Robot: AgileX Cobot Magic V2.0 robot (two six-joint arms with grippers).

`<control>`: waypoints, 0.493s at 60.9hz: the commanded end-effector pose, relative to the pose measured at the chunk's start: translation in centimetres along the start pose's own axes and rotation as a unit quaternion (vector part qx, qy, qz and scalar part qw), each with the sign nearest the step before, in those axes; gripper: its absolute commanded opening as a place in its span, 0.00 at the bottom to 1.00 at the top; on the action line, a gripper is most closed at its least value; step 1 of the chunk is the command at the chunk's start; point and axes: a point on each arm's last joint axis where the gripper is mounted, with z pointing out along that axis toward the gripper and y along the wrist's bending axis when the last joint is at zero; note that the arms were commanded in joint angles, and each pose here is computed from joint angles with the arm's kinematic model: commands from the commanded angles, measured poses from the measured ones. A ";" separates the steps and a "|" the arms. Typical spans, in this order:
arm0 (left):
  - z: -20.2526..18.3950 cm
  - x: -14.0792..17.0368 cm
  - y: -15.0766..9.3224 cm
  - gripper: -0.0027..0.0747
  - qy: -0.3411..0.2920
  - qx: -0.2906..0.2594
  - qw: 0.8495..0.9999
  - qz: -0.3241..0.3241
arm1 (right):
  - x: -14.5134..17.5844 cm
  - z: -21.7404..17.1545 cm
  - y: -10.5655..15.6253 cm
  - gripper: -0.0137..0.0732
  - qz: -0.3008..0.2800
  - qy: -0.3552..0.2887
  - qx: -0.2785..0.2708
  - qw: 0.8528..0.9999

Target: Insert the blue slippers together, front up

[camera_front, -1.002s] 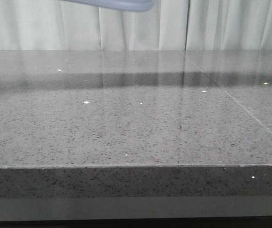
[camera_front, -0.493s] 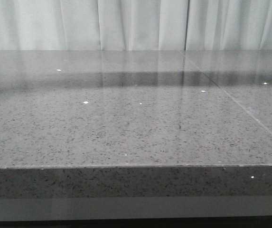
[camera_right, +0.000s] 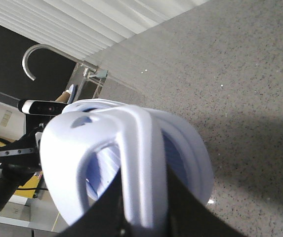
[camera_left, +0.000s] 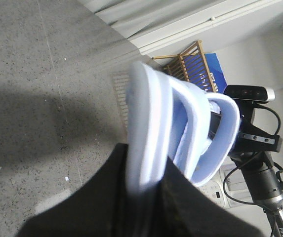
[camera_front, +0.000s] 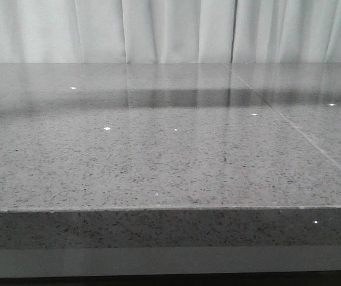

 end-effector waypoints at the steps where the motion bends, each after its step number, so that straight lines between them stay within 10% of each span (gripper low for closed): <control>1: 0.1 1.2 -4.9 0.01 0.038 0.122 0.992 0.007 | 0.7 0.6 4.4 0.09 -0.016 0.021 -0.107 0.994; 30: 0.1 1.1 -5.2 0.01 0.029 0.138 0.990 -0.001 | 1.8 4.5 4.0 0.09 0.006 0.046 -0.158 0.986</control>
